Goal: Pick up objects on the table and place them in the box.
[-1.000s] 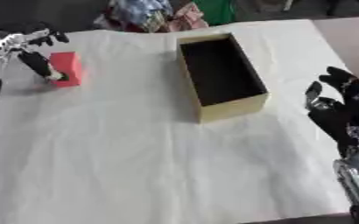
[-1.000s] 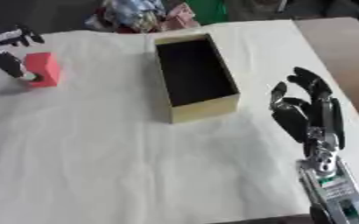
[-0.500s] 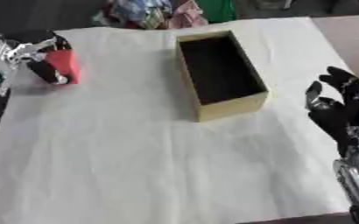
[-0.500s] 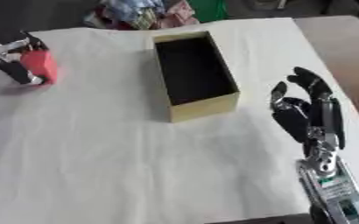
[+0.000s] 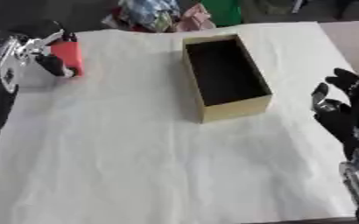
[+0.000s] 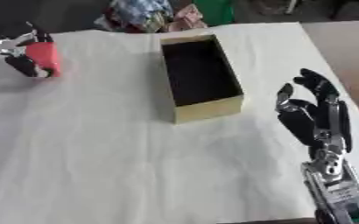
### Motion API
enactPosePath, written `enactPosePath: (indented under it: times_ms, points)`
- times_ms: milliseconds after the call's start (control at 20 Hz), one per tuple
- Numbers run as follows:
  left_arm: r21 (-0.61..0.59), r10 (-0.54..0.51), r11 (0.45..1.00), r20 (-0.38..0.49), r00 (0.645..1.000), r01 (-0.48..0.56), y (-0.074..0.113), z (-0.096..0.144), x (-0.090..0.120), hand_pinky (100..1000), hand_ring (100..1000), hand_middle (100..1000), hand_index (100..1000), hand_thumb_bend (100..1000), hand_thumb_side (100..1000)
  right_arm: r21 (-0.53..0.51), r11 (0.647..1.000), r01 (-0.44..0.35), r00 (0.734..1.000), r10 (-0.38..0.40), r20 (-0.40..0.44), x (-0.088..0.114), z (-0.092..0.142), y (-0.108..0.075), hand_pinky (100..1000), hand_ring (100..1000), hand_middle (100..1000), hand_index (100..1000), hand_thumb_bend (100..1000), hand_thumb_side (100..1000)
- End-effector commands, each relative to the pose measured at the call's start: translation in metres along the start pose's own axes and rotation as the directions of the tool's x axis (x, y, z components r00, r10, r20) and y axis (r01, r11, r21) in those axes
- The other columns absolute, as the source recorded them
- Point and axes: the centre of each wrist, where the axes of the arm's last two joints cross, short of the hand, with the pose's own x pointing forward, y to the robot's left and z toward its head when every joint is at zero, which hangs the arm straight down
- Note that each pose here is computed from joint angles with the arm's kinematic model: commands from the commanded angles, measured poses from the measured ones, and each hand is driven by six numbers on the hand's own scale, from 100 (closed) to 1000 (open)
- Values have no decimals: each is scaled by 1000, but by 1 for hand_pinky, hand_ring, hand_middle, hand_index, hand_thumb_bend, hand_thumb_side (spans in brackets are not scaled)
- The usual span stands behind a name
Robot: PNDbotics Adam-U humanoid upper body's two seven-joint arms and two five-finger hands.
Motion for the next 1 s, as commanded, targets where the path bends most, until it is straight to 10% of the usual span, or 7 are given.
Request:
enactPosePath:
  times_ms: [50, 450, 1000]
  points:
    - [70, -26, 997, 4, 1000, 25, 27, 5, -3, 725, 604, 365, 699, 206, 158, -4, 1000, -4, 1000, 4, 25, 5, -3, -4, 648, 923, 705, 819, 100, 100]
    - [289, -60, 957, 315, 947, -36, 68, -10, 97, 727, 592, 366, 700, 184, 151, 46, 999, 13, 1000, -14, 22, 7, -2, 8, 648, 923, 705, 820, 100, 100]
    - [342, -77, 930, 544, 836, -136, 57, -17, 191, 729, 591, 393, 701, 183, 144, 99, 994, 40, 999, -43, 26, 10, -1, 22, 648, 924, 705, 820, 100, 100]
